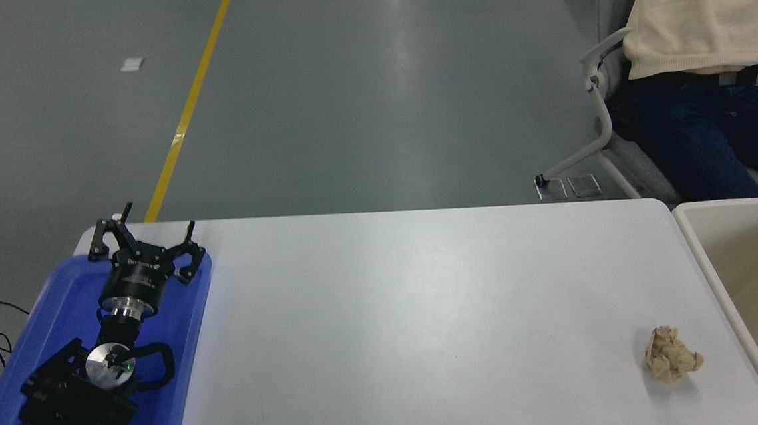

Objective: Pick up foil plate and place in dustbin

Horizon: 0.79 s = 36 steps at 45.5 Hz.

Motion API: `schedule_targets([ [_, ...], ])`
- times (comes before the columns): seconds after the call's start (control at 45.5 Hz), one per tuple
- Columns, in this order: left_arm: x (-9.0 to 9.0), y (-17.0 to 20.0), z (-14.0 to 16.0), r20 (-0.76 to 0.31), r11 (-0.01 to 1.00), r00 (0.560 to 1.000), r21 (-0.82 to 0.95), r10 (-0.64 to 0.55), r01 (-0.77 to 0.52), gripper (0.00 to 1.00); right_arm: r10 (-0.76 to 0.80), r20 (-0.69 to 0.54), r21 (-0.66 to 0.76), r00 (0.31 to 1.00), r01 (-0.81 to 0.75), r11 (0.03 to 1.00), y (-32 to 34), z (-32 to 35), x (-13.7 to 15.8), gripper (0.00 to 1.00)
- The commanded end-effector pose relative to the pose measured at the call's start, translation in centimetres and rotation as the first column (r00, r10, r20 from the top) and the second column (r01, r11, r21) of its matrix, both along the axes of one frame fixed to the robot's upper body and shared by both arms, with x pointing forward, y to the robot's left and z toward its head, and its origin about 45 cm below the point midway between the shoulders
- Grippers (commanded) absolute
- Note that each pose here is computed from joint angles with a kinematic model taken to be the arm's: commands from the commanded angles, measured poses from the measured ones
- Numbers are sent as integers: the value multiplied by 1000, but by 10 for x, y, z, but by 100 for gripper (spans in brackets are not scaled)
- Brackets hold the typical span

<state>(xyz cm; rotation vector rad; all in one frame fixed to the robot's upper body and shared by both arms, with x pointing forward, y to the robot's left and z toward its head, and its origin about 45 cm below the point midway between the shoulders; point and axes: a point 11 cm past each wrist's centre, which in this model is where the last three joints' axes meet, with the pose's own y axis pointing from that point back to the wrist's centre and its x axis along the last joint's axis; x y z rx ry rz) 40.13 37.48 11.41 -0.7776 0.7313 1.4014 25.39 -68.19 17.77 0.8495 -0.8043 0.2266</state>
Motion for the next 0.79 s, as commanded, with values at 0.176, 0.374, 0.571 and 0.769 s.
schedule_targets([
  [0.176,0,0,0,1,1000,1000,0,0,0,100,40,2,-66,999,-40,997,15,-56,-29,0],
  [0.374,0,0,0,0,1000,1000,0,1,-1,100,49,4,-63,999,-48,997,19,-62,-29,0],
  [0.571,0,0,0,0,1000,1000,0,1,-1,100,84,46,-101,995,-79,992,21,-57,-24,35],
  [0.769,0,0,0,1,1000,1000,0,0,0,100,127,95,-147,987,-113,983,21,-51,-18,81],
])
